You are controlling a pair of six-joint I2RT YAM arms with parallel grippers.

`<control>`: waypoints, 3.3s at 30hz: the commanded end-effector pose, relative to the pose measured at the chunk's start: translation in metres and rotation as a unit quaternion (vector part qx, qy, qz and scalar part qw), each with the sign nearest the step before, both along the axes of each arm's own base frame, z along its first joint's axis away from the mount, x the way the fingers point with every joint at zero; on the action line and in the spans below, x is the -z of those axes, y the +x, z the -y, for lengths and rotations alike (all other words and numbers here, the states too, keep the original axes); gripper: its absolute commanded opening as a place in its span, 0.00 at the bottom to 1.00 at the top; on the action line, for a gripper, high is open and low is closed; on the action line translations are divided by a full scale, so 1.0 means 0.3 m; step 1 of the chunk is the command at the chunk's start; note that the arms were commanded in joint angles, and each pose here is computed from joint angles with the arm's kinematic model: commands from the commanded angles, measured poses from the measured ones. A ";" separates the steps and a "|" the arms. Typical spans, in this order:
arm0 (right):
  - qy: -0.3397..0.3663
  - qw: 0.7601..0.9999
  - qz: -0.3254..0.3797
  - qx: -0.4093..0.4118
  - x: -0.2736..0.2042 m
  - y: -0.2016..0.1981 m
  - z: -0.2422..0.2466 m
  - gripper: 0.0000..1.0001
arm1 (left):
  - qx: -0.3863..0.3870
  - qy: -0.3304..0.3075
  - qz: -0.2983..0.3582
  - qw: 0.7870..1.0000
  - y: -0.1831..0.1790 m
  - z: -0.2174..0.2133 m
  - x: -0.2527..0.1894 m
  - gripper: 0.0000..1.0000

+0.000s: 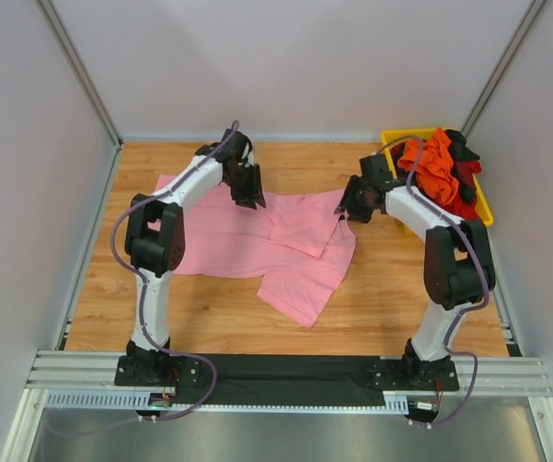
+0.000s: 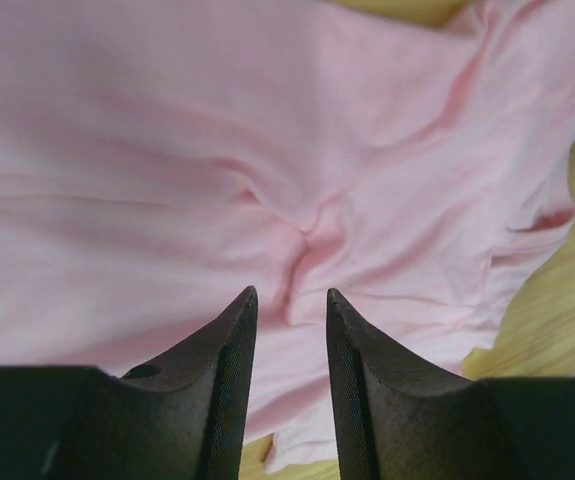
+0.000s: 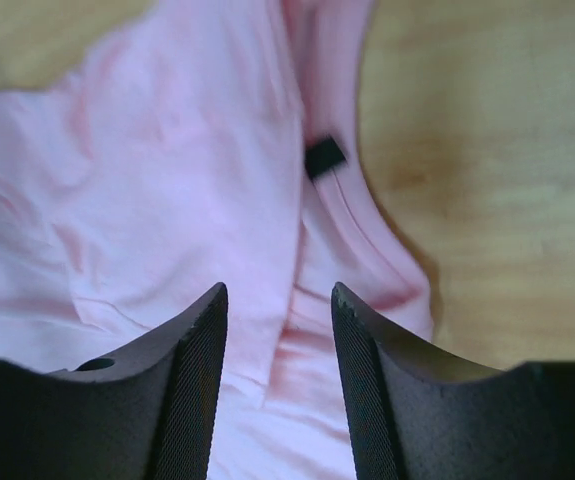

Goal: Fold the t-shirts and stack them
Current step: Fold the tshirt

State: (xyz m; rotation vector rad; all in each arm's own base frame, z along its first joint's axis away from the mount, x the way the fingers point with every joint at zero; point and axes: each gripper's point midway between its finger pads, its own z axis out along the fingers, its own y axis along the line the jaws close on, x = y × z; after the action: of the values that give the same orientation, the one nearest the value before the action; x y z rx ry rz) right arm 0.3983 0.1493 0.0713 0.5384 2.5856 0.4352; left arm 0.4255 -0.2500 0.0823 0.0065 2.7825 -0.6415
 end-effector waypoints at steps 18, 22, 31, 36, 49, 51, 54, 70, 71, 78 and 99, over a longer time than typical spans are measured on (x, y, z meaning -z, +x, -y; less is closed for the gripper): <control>0.066 0.991 0.086 -0.077 0.010 0.458 0.021 0.40 | -0.171 0.000 -0.005 0.985 0.341 -0.504 0.166 0.41; 0.068 0.994 0.069 -0.049 0.051 0.451 0.034 0.39 | -0.175 0.006 -0.009 0.985 0.341 -0.518 0.193 0.41; 0.057 0.996 0.067 -0.032 0.078 0.449 0.050 0.40 | -0.177 -0.008 -0.012 0.984 0.335 -0.503 0.176 0.41; 0.046 0.996 0.070 -0.027 0.080 0.456 0.065 0.40 | -0.189 -0.007 -0.014 0.982 0.319 -0.507 0.135 0.41; 0.058 0.996 0.059 -0.040 0.144 0.449 0.044 0.35 | -0.176 -0.041 0.025 0.983 0.371 -0.475 0.063 0.41; 0.056 0.996 0.061 -0.041 0.148 0.451 0.046 0.30 | -0.177 -0.041 0.026 0.983 0.386 -0.483 0.074 0.41; 0.056 0.996 0.065 -0.038 0.146 0.458 0.057 0.22 | -0.184 -0.042 0.028 0.982 0.406 -0.499 0.090 0.41; 0.026 0.995 0.072 0.061 0.154 0.447 0.191 0.00 | -0.249 0.014 -0.024 0.968 0.415 -0.688 0.271 0.41; 0.027 0.994 0.077 0.069 0.155 0.449 0.197 0.00 | -0.249 0.017 -0.028 0.968 0.409 -0.690 0.279 0.41; 0.045 0.990 0.087 0.103 0.182 0.447 0.196 0.00 | -0.241 -0.002 -0.011 0.970 0.434 -0.675 0.267 0.41; 0.002 1.000 0.010 -0.008 -0.085 0.074 0.068 0.32 | -0.210 0.027 0.057 0.976 0.152 -0.701 -0.193 0.52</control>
State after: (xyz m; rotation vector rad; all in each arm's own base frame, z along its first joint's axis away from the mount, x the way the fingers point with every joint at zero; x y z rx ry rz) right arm 0.4784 0.1179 0.1140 0.5544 2.3947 0.5328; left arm 0.5019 -0.0603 0.1161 -0.5059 2.5732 -0.5865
